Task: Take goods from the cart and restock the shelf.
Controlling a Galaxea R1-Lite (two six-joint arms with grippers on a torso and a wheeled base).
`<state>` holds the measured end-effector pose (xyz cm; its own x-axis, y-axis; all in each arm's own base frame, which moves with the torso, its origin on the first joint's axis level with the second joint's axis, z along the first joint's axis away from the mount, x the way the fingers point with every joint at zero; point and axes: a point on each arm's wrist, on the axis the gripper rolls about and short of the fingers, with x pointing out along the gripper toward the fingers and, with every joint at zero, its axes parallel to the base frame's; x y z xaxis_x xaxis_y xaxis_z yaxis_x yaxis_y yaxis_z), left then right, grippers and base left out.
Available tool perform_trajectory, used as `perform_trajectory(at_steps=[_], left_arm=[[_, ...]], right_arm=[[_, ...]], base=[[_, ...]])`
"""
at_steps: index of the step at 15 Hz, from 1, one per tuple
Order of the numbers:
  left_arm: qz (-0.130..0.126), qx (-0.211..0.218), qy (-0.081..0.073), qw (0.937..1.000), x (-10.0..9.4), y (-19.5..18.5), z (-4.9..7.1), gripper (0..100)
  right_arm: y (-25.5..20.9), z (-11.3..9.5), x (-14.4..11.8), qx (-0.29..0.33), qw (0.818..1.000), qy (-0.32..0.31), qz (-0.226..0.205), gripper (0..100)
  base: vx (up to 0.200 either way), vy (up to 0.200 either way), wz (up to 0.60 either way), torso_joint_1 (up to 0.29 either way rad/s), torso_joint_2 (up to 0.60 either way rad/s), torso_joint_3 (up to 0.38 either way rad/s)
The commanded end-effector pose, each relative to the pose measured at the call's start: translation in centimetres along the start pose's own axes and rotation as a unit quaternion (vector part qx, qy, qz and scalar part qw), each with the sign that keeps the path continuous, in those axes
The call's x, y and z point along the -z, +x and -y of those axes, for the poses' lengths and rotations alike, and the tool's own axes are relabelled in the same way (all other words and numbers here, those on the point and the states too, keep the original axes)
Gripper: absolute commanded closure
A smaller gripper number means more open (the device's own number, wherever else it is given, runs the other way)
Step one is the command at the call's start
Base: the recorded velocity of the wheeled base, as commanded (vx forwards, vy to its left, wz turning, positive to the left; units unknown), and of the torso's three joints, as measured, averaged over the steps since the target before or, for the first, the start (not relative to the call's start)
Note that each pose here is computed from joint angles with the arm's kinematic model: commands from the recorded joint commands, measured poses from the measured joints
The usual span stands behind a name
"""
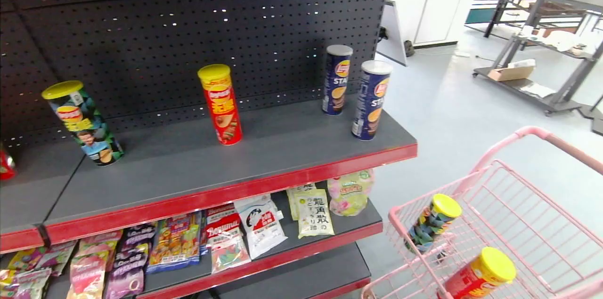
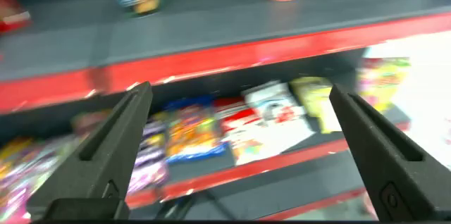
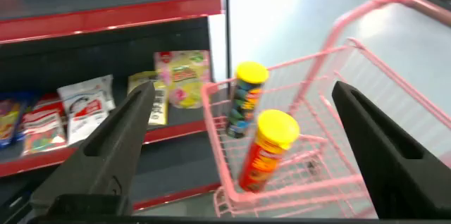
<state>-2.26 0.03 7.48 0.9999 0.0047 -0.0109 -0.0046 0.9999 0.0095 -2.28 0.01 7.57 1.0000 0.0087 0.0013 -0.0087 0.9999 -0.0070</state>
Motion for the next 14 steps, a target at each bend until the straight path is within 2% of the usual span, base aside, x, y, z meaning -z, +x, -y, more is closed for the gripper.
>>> perform_trajectory(at_steps=[1,8,14], left_arm=[[0.0,0.0,0.0,1.0,0.0,0.01,0.0,0],[0.0,-0.001,0.0,1.0,0.0,0.01,0.0,0],[0.0,-0.001,0.0,1.0,0.0,0.01,0.0,0]], right_arm=[[0.01,0.0,0.0,0.0,1.0,0.0,-0.001,0],[0.01,0.0,0.0,0.0,1.0,0.0,-0.001,0],[0.01,0.01,0.0,0.001,1.0,0.0,-0.001,0]], base=[[0.0,0.0,-0.6,-0.002,0.0,0.007],[0.0,0.0,-0.6,0.002,0.0,0.004],[0.0,0.0,0.0,-0.008,0.01,0.011]])
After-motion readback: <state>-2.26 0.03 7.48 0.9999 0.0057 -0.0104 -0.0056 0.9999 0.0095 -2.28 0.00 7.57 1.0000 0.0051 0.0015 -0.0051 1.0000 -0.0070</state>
